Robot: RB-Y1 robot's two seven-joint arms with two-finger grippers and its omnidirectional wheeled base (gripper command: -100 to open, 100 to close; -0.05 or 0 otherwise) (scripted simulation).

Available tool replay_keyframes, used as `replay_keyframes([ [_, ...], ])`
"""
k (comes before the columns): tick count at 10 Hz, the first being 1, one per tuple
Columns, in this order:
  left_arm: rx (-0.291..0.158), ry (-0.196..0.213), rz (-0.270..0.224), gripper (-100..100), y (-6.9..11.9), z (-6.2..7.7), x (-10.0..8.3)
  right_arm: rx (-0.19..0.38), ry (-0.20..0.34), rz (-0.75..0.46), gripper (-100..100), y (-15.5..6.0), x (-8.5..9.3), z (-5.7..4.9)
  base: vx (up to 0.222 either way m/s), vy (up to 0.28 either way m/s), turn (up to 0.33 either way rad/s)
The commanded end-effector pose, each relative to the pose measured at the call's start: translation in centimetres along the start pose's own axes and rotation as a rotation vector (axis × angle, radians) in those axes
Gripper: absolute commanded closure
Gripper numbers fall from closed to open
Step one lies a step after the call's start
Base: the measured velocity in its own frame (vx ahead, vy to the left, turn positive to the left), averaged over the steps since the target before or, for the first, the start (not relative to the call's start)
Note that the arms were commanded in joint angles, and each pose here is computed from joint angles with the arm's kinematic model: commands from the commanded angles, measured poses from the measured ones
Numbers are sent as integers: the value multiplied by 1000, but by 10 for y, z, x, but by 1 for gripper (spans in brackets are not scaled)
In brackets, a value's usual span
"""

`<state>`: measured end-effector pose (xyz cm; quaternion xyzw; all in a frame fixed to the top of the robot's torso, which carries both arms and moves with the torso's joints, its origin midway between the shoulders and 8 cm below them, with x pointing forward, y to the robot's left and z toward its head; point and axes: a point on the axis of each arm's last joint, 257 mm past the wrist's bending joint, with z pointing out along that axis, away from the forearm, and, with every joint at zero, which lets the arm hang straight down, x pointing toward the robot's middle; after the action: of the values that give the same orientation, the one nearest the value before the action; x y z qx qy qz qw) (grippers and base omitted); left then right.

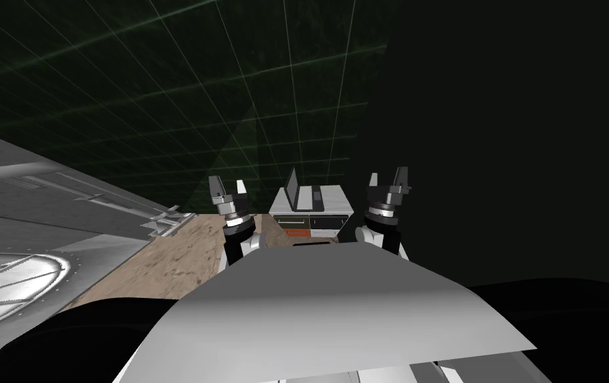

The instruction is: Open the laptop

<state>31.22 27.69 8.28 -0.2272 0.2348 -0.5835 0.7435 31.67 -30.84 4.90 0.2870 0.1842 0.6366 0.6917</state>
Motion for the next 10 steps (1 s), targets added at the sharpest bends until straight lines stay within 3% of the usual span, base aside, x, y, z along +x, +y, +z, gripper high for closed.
replay_keyframes([
  [1,0,0,0,0,0,0,0,0,0,0,0,0,0,0,0,0,0],
  [9,0,0,0,0,0,0,0,0,0,0,0,0,0,0,0,0,0],
  [10,0,0,0,0,0,0,0,22,44,-40,-100,-5,1,-2,8,49,-30],
])
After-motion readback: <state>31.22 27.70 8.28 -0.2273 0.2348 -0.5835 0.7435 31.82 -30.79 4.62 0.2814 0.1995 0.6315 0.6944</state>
